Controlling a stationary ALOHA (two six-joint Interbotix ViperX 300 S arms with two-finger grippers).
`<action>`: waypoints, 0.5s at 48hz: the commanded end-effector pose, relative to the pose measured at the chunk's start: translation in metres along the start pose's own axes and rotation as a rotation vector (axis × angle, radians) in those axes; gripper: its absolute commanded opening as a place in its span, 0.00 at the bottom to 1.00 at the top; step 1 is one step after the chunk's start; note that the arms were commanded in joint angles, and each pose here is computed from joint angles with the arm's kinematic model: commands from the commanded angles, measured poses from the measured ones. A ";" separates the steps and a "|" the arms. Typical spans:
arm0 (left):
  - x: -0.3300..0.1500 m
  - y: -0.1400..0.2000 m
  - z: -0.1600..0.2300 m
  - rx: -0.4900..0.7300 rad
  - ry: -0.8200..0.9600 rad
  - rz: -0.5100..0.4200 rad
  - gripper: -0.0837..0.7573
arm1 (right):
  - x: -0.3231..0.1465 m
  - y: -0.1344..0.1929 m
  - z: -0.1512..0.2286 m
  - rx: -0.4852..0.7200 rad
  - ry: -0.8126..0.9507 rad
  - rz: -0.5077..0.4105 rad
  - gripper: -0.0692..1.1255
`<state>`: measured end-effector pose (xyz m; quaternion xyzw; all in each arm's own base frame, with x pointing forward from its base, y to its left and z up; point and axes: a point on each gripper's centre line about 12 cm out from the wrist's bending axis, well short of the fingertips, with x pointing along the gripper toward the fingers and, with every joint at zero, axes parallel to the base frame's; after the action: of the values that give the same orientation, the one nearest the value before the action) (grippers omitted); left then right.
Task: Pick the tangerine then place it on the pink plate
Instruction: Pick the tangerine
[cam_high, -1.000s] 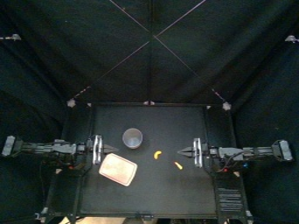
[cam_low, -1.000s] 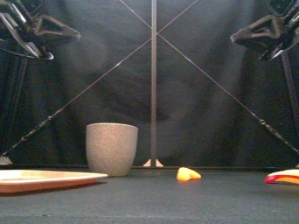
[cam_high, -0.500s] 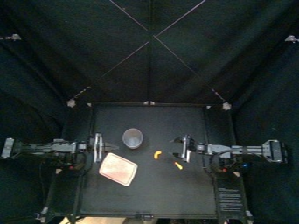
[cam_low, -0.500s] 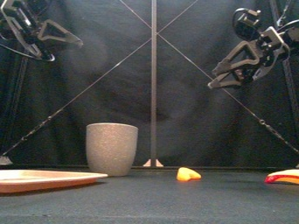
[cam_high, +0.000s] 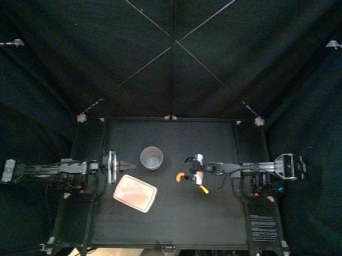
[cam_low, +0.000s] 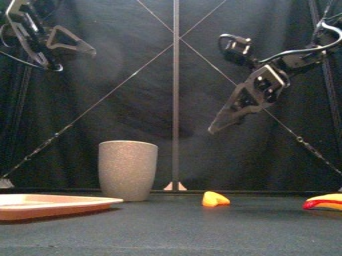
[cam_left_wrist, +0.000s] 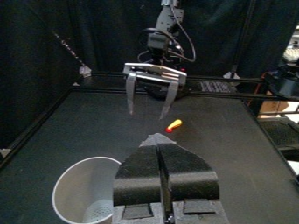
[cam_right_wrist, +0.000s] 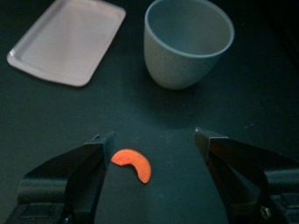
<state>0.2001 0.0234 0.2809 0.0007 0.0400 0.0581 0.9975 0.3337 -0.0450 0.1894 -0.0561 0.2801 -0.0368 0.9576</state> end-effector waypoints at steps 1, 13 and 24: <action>0.001 0.002 0.009 0.007 -0.026 0.010 0.17 | 0.016 0.006 0.012 -0.100 0.077 0.018 0.92; 0.001 0.003 0.004 0.007 -0.014 0.015 0.18 | 0.047 0.015 -0.011 -0.207 0.289 0.037 0.92; 0.001 0.004 0.002 0.009 -0.023 0.017 0.18 | 0.065 0.016 -0.022 -0.200 0.334 0.046 0.92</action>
<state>0.1989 0.0260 0.2764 0.0026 0.0417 0.0646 0.9970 0.3679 -0.0355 0.1244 -0.1382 0.4537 0.0085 0.8803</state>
